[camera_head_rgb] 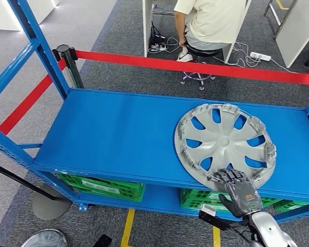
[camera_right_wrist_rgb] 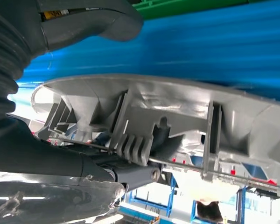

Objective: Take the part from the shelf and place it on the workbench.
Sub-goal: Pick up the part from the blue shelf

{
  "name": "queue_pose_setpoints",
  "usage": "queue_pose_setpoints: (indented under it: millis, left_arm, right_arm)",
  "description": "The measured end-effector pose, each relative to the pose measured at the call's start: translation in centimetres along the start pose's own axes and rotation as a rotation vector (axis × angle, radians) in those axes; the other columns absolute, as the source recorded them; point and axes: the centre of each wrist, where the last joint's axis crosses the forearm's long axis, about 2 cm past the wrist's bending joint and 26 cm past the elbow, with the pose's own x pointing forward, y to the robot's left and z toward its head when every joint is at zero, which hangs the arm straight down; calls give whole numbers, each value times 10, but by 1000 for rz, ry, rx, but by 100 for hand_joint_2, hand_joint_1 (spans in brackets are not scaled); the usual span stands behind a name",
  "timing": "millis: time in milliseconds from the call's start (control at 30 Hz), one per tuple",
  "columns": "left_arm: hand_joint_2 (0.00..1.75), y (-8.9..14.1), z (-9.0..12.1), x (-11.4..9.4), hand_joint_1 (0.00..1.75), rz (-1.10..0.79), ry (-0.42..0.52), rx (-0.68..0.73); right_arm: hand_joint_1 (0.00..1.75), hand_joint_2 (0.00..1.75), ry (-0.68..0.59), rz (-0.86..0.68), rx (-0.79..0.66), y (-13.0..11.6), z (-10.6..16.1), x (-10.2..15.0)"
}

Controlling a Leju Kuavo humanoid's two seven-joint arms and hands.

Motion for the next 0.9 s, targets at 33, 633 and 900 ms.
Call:
queue_pose_setpoints:
  millis: [33,633,900]
  left_arm:
    - [0,0,0,0,0,0,0,0]
    - [0,2,0,0,0,-22,-178,130]
    - [0,4,1,0,0,-15,-304,225]
  right_arm:
    - [175,175,1,1,-2,0,0,0]
    - [175,175,-19,77,-329,-20,29,25]
    - [175,175,-81,96,-520,-57,43,31]
